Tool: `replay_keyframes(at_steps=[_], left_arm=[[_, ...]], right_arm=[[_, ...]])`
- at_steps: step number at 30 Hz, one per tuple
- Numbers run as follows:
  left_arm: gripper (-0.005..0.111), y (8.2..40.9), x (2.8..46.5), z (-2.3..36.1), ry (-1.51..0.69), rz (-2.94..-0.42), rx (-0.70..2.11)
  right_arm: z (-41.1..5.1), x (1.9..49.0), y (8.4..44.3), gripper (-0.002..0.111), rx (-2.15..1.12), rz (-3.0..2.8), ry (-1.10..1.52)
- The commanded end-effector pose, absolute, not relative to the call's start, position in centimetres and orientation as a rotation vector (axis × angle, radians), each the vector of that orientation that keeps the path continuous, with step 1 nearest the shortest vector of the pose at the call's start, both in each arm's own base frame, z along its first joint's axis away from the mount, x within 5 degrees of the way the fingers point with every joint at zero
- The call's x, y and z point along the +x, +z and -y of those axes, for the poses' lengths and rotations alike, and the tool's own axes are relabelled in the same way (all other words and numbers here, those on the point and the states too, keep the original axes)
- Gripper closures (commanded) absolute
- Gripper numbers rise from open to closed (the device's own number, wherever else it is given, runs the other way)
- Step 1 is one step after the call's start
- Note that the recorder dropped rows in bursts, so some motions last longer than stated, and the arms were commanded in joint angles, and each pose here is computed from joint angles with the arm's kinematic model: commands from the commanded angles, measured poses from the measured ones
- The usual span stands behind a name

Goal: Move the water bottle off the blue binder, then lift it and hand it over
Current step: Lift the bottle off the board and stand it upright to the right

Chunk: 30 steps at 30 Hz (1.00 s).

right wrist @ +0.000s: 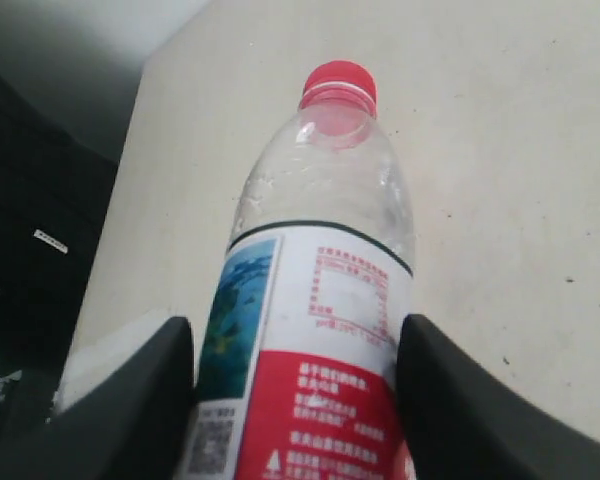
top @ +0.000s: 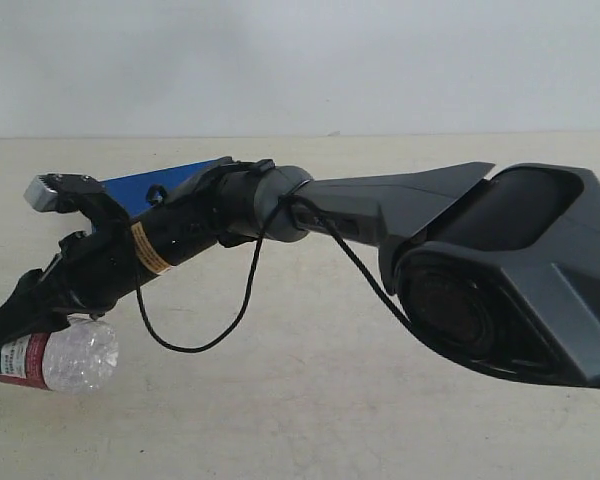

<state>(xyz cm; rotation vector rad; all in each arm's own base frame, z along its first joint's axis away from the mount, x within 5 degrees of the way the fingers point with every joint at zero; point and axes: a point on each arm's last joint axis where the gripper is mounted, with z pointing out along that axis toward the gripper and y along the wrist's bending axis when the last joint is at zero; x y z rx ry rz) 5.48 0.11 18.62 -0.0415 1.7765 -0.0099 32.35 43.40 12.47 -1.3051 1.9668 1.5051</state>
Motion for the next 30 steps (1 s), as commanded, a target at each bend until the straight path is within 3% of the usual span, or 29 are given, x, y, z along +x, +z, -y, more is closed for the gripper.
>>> replay_keyframes(at_steps=[1,9,14,21,30], left_arm=[[0.102,18.8,5.5,-0.1,-0.018,-1.766,-0.054],[0.102,18.8,5.5,-0.1,-0.018,-1.766,-0.054],[0.102,18.8,5.5,-0.1,-0.018,-1.766,-0.054],[0.102,18.8,5.5,-0.1,-0.018,-1.766,-0.054],[0.102,18.8,5.5,-0.1,-0.018,-1.766,-0.054]], right_arm=[[-43.1,33.4,14.1,0.109,-1.281,-1.898,1.442],[-42.2,34.5,18.1,0.109,-1.239,-1.8,1.323],[-40.4,34.2,21.1,0.109,-1.18,-1.768,1.106],[-33.7,31.0,24.1,0.109,-1.155,-1.76,0.659],[-22.7,26.9,27.5,0.109,-0.895,-1.769,0.033]])
